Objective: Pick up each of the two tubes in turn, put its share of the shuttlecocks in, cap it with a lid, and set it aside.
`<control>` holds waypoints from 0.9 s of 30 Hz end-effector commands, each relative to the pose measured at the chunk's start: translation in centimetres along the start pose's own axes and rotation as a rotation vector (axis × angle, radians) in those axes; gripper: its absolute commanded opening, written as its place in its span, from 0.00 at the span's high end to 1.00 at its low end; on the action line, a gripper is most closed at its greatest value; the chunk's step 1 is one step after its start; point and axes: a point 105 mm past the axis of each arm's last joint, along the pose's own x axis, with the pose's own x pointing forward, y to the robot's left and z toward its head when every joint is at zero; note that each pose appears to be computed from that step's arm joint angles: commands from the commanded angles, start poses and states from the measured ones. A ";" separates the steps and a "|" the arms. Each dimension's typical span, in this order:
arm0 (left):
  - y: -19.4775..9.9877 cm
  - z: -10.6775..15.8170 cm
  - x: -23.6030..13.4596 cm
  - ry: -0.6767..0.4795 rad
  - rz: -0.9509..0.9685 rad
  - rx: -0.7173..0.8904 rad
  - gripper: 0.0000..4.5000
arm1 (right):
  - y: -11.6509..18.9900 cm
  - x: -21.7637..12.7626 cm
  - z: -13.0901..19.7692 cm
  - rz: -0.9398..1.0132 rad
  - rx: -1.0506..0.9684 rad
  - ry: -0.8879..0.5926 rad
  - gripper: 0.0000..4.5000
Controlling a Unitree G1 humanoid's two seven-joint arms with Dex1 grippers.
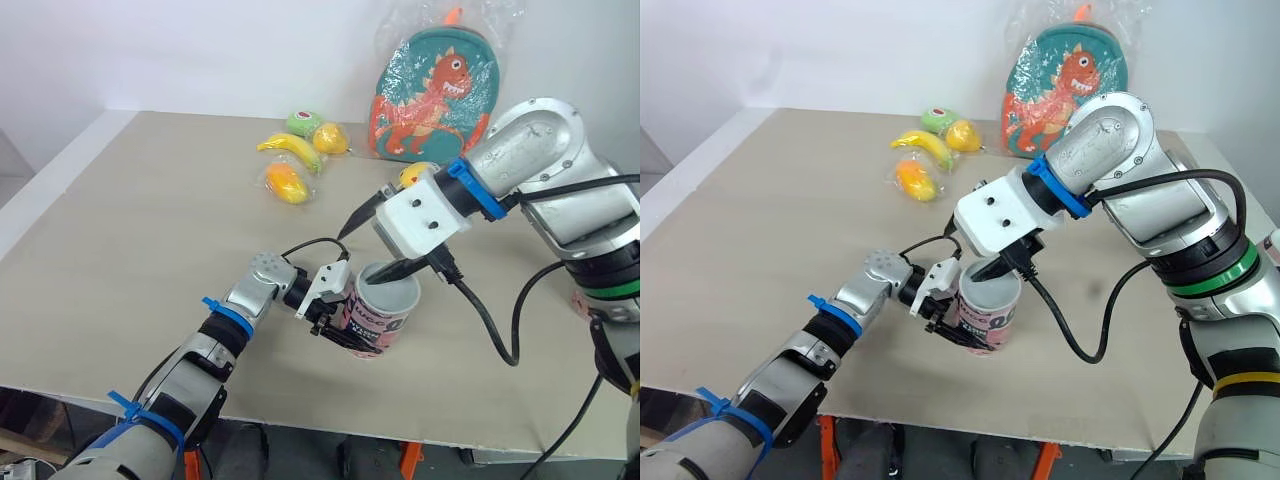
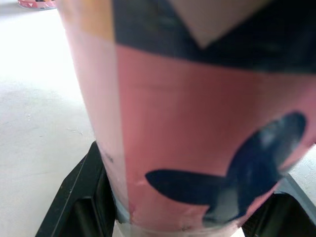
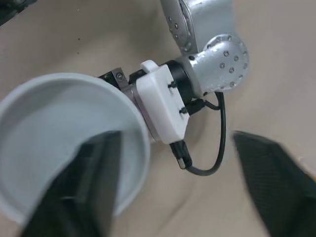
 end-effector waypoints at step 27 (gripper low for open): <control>0.5 -0.4 -0.7 0.019 0.027 -0.010 0.40 | 4.1 -0.1 -0.1 0.129 0.175 -0.058 0.99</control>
